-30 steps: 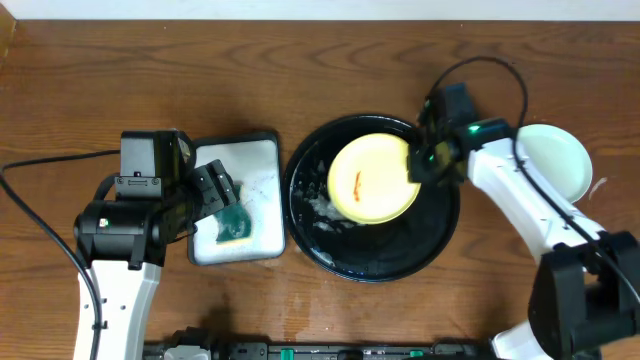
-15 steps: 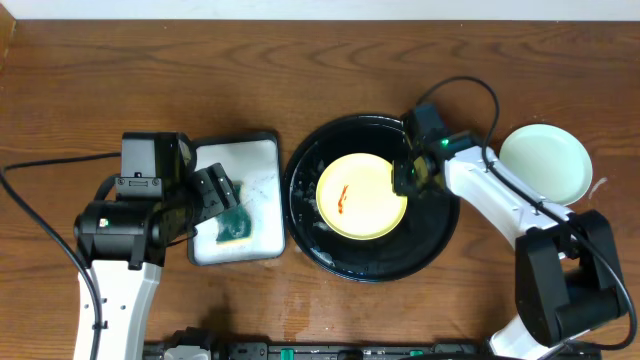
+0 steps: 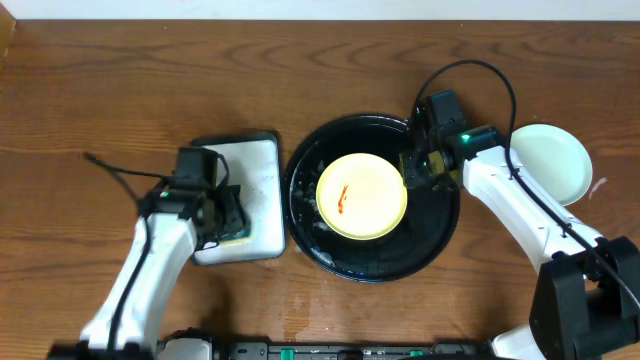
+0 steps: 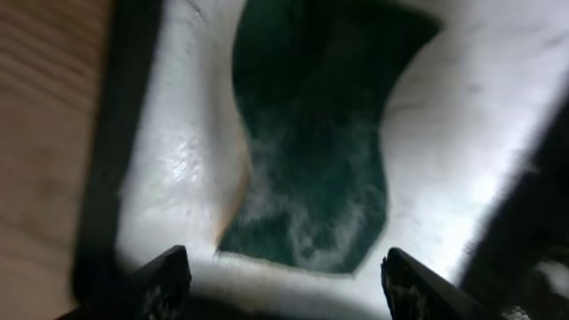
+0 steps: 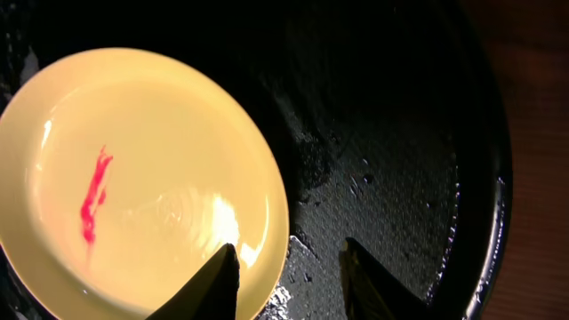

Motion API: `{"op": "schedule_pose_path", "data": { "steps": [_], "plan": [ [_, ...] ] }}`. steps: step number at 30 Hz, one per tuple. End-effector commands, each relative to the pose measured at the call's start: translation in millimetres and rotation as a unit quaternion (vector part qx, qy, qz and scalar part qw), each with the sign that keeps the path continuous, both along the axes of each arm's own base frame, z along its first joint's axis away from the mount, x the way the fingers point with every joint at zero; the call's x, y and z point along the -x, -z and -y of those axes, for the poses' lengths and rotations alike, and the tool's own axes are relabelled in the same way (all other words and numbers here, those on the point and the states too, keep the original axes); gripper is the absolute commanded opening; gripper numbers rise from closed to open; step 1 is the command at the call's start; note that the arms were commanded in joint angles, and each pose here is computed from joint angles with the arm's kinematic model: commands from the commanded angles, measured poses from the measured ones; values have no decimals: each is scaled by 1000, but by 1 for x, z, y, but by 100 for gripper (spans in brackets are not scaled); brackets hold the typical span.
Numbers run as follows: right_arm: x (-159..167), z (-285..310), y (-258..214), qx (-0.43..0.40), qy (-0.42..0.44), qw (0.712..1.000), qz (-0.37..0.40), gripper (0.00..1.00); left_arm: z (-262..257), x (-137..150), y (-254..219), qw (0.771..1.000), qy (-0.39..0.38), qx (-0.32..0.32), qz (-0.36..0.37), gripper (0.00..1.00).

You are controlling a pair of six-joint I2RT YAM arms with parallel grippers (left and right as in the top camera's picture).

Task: Clean dirty plates on tray and stack at the side
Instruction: 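Grasp the green sponge in the basin with left gripper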

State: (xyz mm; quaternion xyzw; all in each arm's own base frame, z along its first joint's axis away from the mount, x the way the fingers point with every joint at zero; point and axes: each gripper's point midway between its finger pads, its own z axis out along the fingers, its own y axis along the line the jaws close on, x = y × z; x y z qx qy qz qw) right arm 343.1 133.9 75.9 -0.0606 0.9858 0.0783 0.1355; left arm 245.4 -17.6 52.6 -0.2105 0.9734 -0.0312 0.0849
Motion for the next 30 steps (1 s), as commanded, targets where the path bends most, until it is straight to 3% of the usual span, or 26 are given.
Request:
{"op": "schedule_pose_path", "data": {
  "steps": [1, 4, 6, 8, 10, 17, 27, 30],
  "plan": [
    [-5, -3, -9, -6, -9, 1000, 12, 36, 0, 1, 27, 999, -3, -3, -43, 68],
    [-4, -3, -9, -7, -9, 1000, 11, 36, 5, 2, 51, 997, 0, 8, -78, 59],
    [-4, -3, -9, -6, -9, 1000, 10, 36, 15, 2, 65, 995, 16, 34, -94, 44],
    [-3, -3, -8, -6, -9, 1000, 9, 36, 18, 3, 75, 993, 20, 44, -107, 22],
    [-2, -2, -8, -5, -9, 1000, 5, 36, 19, 6, 79, 992, 20, 45, -115, 9],
    [2, -1, -7, -2, -9, 1000, -1, 37, 19, -3, 60, 995, 21, 46, -88, 8],
    [6, -3, 0, 0, -15, 1000, -7, 40, 21, -25, -16, 998, 31, 51, 21, 7],
    [5, -1, 9, 4, -12, 1000, -10, 40, 30, -28, -36, 994, 69, 68, 53, 7]
  ]
}}
